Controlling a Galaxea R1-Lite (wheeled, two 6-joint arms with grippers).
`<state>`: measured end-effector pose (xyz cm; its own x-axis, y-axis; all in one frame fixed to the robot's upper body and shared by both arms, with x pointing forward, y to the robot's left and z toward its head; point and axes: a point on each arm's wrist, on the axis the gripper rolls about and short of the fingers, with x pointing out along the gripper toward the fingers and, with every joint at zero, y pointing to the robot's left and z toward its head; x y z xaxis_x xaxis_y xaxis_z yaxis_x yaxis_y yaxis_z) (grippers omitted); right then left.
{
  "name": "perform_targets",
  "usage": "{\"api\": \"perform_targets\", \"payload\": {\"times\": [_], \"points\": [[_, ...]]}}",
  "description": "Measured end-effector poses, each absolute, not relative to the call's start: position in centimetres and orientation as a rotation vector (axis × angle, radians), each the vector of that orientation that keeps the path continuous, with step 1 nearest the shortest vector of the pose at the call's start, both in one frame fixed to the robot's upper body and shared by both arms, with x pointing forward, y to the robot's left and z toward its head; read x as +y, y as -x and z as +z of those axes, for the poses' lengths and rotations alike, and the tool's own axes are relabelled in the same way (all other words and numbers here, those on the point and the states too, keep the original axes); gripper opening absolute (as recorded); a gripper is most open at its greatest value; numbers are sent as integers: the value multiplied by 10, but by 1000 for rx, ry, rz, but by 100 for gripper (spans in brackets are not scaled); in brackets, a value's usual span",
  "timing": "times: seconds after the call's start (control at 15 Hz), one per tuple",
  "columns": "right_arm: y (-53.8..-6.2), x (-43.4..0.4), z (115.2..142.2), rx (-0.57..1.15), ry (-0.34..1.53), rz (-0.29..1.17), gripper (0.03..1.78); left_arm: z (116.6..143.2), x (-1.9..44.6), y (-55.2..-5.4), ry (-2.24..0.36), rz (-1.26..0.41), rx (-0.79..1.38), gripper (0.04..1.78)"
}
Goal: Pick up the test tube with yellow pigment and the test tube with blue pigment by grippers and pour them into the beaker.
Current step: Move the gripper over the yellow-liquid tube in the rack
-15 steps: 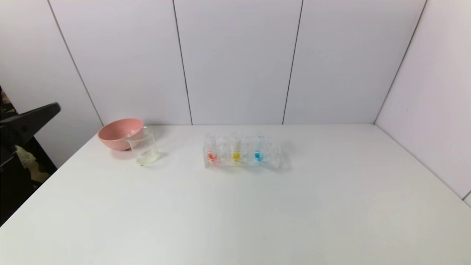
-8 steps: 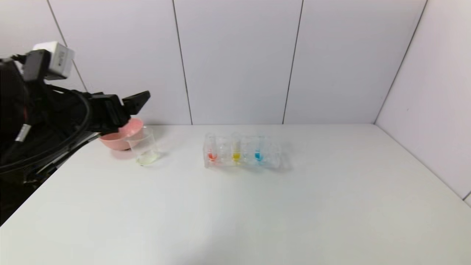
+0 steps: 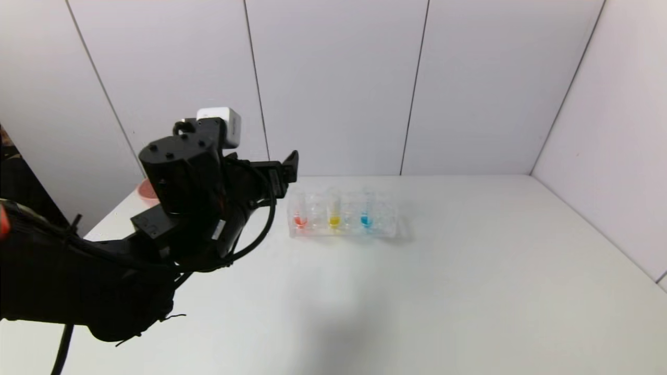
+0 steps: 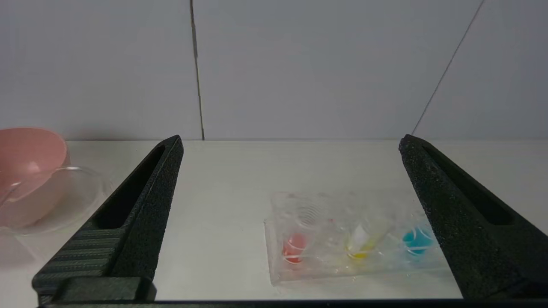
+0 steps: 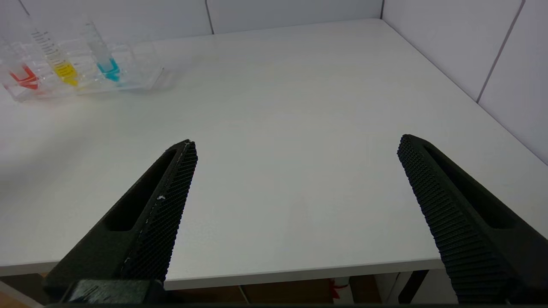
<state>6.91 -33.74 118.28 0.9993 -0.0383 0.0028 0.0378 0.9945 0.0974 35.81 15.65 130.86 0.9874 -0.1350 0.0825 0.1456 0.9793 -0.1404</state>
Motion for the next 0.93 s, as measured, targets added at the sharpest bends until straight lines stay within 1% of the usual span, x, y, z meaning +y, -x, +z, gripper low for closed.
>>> {"api": "perform_targets", "payload": {"times": [0.27, 0.47, 0.93], "points": [[-69, -337, 1183, -5, -97, -38, 171, 1286, 123, -353, 135, -176, -31, 176], [-69, -337, 1183, -5, -97, -38, 171, 1271, 105, -353, 146, -189, -42, 176], [-69, -337, 1183, -5, -97, -38, 171, 1233, 80, -355, 115, -193, -7, 176]]}}
